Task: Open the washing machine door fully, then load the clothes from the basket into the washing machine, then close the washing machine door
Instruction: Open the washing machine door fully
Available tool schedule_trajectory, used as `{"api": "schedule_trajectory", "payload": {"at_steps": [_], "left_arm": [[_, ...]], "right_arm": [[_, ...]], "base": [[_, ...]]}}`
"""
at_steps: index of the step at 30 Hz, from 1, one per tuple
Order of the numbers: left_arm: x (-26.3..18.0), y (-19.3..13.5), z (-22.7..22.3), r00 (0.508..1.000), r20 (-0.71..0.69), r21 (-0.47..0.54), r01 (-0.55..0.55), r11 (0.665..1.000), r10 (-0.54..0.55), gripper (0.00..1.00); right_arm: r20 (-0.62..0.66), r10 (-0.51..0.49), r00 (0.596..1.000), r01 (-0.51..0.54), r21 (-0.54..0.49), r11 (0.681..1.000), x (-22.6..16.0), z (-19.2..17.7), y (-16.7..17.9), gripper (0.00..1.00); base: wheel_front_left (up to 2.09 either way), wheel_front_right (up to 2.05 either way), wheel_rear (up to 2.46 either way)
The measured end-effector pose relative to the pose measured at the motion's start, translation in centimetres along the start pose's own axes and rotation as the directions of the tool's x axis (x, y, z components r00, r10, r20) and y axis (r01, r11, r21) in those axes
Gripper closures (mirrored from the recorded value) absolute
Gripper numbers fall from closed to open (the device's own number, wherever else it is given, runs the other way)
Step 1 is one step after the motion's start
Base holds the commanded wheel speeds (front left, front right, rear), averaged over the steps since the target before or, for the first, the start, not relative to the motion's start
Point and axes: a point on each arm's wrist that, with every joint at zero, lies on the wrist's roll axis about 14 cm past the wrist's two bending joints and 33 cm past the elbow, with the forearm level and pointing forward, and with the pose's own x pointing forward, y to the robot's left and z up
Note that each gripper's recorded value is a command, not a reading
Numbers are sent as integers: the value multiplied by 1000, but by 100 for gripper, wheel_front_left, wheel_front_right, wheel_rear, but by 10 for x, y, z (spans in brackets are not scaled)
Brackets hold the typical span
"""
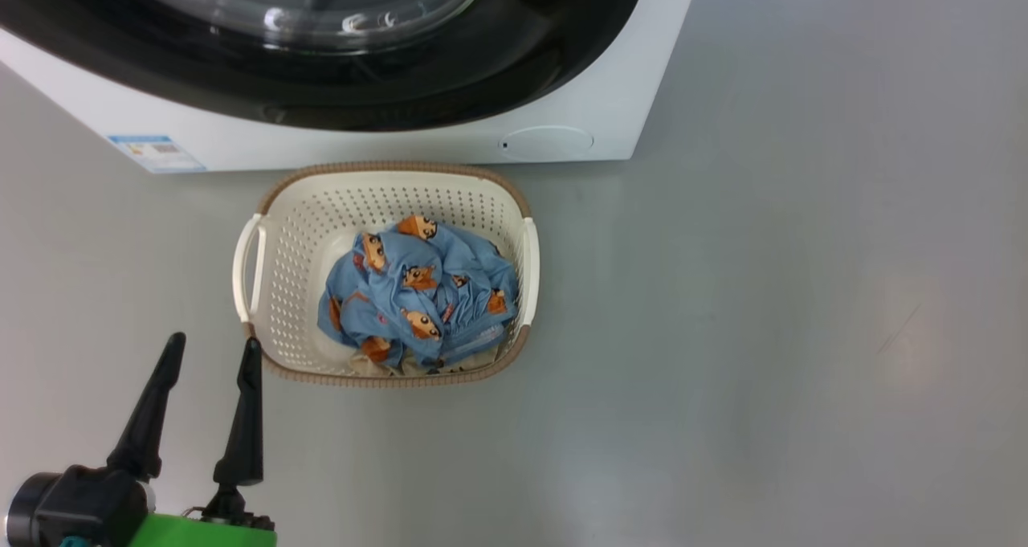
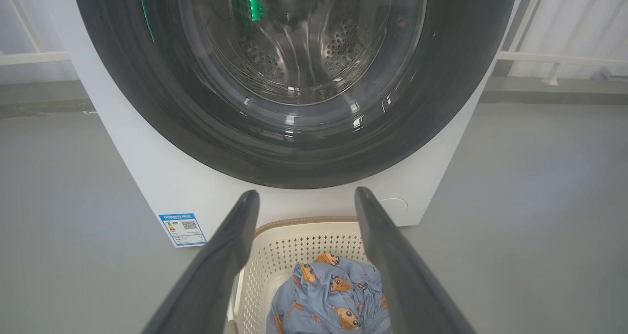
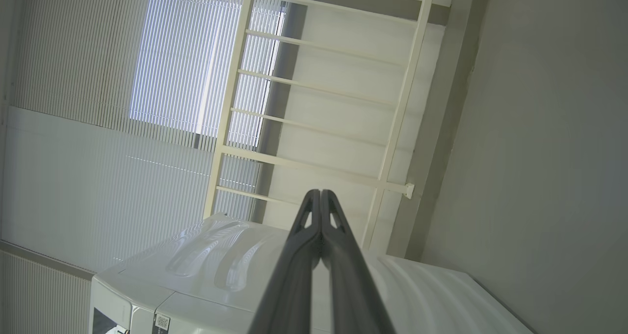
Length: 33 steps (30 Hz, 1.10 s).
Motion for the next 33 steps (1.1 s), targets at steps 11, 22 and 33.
{"api": "schedule_trajectory", "payload": {"at_steps": [11,22,33], "left_arm": [[-1,19,-20,997,-60,22,-50,999,51,0],[-7,31,-30,991,-97,39,-86,996,89,0],[-10,41,-39,984,-123,51,-126,991,132,0]], "right_arm": [[-214,47,976,-15,150,989,40,-57,-4,100],[-411,79,908,7,202,979,58,-128,-9,100],[-599,157,785,27,286,958,57,-216,-2,100]], "base": [[0,0,0],[0,0,0],[0,0,0]]}}
